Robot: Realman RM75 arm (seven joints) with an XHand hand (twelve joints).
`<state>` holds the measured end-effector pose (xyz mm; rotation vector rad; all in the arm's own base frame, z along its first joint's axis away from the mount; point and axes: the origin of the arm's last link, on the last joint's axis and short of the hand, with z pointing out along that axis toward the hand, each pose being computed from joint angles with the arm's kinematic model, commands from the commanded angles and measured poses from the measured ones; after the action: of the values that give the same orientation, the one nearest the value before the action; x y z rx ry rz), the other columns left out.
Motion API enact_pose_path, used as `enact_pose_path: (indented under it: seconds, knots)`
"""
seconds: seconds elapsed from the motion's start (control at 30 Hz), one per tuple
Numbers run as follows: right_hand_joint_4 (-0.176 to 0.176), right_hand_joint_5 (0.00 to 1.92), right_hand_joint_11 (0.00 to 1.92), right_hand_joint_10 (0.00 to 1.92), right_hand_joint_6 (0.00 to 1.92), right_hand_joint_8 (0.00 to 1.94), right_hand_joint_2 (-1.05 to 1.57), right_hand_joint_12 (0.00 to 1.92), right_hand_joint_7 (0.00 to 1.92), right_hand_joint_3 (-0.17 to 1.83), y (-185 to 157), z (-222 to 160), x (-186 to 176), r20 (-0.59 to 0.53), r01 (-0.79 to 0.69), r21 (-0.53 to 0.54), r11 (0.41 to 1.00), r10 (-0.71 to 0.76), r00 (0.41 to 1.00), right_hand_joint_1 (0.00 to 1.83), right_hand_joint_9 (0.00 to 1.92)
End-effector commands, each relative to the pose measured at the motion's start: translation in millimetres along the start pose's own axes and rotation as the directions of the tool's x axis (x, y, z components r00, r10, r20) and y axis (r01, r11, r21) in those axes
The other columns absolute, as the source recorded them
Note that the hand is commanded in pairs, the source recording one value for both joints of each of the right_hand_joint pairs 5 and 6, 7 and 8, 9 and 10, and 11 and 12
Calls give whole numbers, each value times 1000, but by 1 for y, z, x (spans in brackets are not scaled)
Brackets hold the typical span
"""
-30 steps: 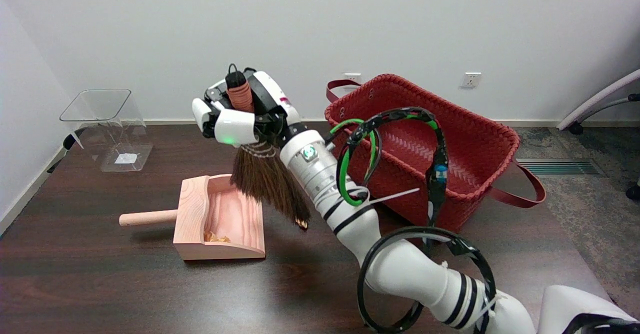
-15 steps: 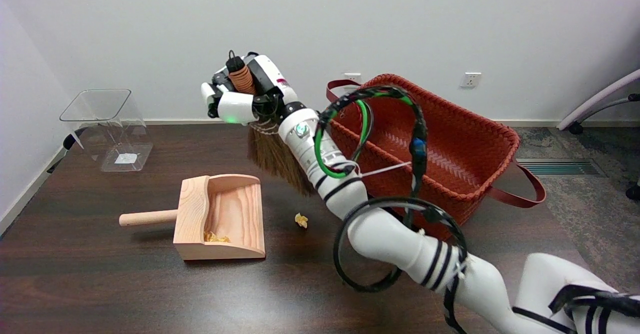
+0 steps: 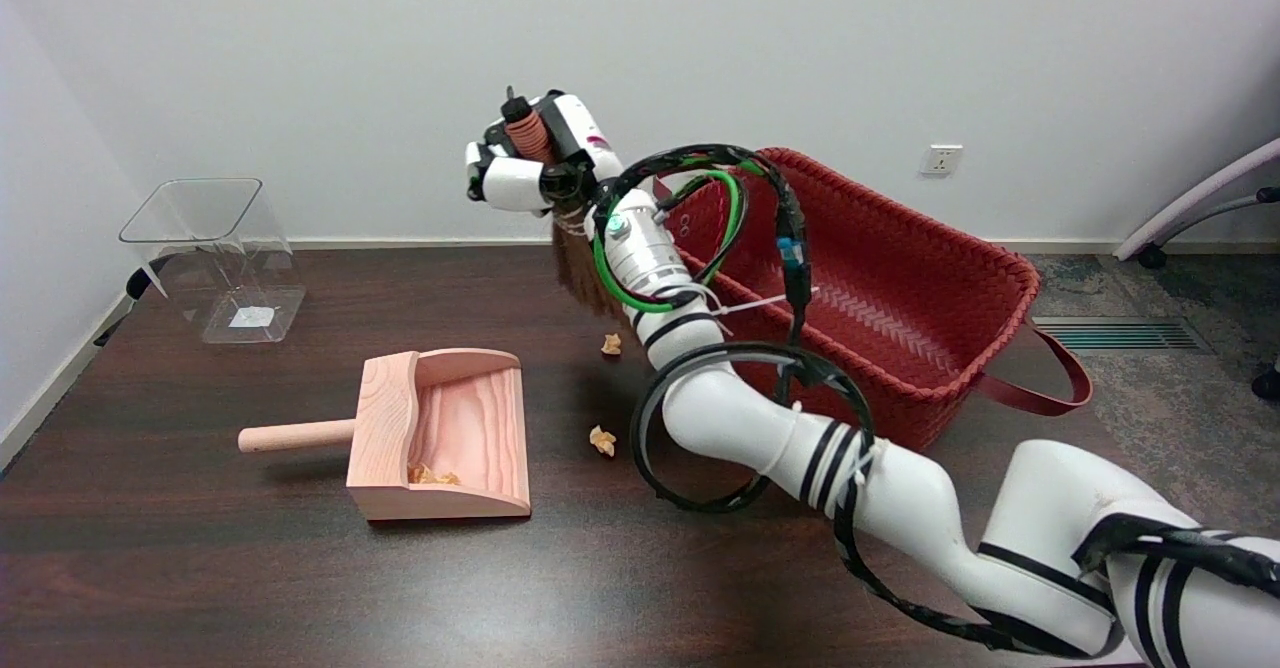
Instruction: Sweep the paper balls into the dustpan.
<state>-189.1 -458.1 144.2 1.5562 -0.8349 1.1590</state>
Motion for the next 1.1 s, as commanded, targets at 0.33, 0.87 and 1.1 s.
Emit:
enact_pose_path:
  seconds: [0.33,0.87,1.1]
  knots:
    - [0,1920,1920,1920,1920,1920,681,1920,1920,1280,80,-3,53,-173,15,-145,989,-40,984,1073,1920]
    - [0,1920,1920,1920,1920,1920,639,1920,1920,1314,92,-26,39,-184,-151,-202,968,114,976,1069,1920]
    - [0,1920,1920,1920,1920,1920,646,1920,1920,1302,89,-40,12,-156,-308,-251,918,276,948,1069,1920]
